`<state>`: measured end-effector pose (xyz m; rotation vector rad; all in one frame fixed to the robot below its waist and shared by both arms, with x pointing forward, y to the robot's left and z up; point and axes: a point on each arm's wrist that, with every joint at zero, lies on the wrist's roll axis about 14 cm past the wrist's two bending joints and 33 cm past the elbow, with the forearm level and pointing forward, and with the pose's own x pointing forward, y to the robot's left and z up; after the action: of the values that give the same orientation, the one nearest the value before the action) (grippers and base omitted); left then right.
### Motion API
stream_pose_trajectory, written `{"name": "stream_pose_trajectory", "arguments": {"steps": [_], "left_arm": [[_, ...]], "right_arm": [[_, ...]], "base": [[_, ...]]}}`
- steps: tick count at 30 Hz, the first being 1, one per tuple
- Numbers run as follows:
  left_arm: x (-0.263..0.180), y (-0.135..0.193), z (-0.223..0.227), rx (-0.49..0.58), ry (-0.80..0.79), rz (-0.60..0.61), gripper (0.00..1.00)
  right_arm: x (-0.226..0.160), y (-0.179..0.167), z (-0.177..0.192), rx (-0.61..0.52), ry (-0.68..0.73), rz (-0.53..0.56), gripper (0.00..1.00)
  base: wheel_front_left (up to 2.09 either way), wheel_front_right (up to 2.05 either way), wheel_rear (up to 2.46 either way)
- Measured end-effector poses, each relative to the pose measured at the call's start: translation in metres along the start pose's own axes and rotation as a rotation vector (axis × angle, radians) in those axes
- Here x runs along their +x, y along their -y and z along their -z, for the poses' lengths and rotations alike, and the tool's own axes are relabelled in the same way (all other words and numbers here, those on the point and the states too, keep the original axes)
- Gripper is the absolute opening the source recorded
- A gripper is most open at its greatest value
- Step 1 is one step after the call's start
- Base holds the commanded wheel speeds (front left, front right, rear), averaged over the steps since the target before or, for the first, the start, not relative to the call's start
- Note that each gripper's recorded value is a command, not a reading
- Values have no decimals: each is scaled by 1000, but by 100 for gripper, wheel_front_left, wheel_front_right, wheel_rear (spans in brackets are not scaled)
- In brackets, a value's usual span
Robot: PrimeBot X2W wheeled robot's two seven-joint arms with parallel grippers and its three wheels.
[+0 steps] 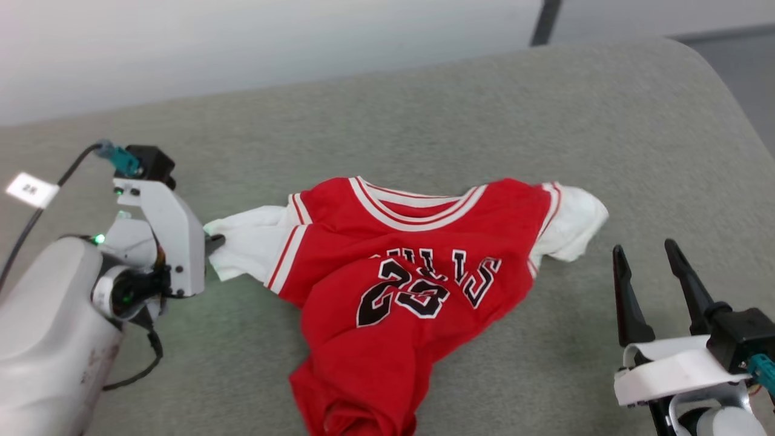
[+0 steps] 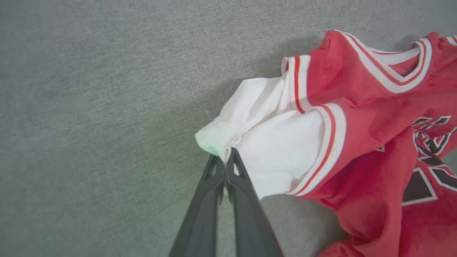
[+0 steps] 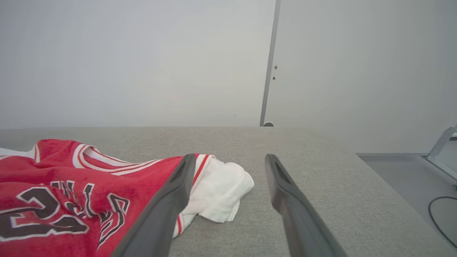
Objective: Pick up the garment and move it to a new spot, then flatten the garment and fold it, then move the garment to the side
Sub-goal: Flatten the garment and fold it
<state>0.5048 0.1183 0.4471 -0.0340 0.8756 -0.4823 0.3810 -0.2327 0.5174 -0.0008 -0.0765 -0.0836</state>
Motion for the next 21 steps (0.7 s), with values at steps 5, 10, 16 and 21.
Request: {"name": "stream_pose_trajectory", "arguments": {"steps": [5,10,16,21], "left_arm": [[-32,-29,8,-41,52,-87,0],[-63,-55,22,-86,91,-168,0],[-91,-83,48,-145,108,-264,0],[-96,-93,63,-185,117,-295,82]], "right_arm": [[4,-17,-6,3,7,-52,100],[3,-29,-13,6,13,-94,100],[2,-41,-23,8,33,-132,100],[3,-46,-27,12,40,-148,100]], "base": [[0,0,0],[0,0,0],[0,0,0],[0,0,0]]}}
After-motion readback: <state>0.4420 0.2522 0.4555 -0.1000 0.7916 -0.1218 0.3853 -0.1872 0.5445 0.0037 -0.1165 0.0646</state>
